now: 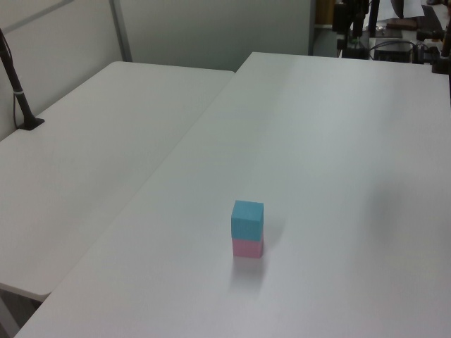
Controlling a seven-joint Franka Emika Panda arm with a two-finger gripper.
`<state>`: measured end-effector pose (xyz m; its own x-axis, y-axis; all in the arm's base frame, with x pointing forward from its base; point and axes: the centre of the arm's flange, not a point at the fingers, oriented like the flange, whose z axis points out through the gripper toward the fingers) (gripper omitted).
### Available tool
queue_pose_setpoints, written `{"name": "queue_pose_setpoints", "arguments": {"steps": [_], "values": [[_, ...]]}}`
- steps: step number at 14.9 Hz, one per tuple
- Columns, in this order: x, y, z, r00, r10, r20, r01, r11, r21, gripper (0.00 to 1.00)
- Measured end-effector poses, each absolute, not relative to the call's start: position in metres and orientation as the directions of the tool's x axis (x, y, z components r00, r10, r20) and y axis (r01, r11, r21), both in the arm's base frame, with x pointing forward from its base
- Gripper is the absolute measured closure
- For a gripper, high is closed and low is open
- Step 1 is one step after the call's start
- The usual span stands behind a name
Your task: Put blue cube on pink cube
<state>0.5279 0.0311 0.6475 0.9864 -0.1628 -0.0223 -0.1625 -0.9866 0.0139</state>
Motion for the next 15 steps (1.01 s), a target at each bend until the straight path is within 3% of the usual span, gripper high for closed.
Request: {"name": "queue_pose_setpoints", "arguments": {"steps": [15], "values": [[0.534, -0.056, 0.645, 0.982, -0.181, 0.048, -0.181, -0.983, 0.009, 0.0]]}}
